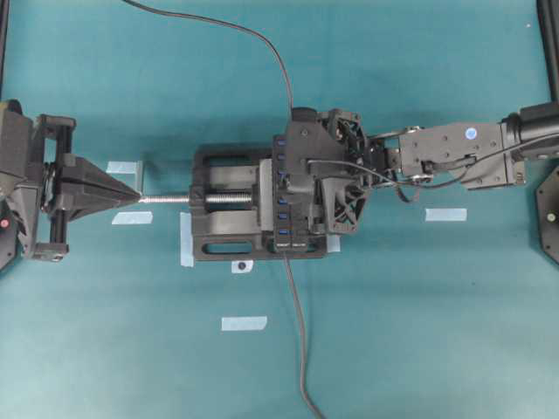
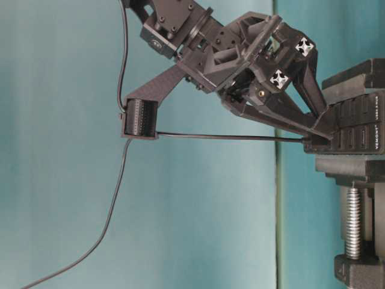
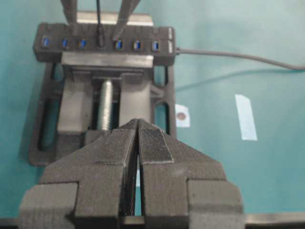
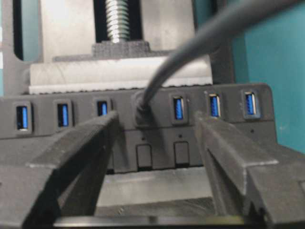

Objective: Insert the USB into the center port of the fixed hub
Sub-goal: 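Open the right gripper to release the inserted plug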

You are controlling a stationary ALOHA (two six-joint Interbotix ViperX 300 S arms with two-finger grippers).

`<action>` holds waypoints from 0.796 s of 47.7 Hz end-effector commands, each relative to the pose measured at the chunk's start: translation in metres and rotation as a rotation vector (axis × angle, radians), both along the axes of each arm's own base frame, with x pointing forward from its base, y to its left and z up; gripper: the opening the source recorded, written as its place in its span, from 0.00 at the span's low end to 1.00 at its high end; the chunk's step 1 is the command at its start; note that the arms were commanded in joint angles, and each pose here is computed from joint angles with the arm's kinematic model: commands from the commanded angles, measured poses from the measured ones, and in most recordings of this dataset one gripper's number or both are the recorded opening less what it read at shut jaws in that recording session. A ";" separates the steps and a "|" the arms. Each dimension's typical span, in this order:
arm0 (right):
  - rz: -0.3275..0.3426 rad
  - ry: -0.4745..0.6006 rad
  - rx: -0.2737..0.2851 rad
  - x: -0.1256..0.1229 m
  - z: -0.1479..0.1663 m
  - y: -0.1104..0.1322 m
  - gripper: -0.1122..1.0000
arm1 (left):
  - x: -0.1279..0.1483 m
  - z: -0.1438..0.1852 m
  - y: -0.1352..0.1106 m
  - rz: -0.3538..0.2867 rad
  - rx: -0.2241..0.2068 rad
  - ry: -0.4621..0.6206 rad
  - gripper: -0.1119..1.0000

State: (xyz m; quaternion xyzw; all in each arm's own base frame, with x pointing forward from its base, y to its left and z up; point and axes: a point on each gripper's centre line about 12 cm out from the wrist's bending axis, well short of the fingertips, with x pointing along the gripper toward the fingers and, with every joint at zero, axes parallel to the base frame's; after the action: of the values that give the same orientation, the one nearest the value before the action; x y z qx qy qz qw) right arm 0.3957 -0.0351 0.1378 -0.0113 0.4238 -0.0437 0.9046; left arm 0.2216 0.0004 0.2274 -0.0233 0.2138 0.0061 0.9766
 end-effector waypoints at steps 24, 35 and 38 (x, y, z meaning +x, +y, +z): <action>-0.011 -0.066 -0.001 -0.002 0.041 0.003 0.81 | 0.002 0.006 0.000 0.004 -0.010 -0.023 0.10; -0.015 -0.091 -0.006 -0.011 0.058 0.002 0.81 | 0.001 0.004 0.000 0.007 -0.013 -0.022 0.10; -0.015 -0.097 -0.006 -0.012 0.060 0.002 0.81 | 0.001 0.004 0.000 0.007 -0.013 -0.020 0.10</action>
State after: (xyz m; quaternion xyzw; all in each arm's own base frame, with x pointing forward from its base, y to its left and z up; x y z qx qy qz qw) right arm 0.3846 -0.0338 0.1801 -0.0133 0.4029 -0.0505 0.9138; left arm 0.2204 0.0004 0.2258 -0.0308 0.2145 0.0077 0.9762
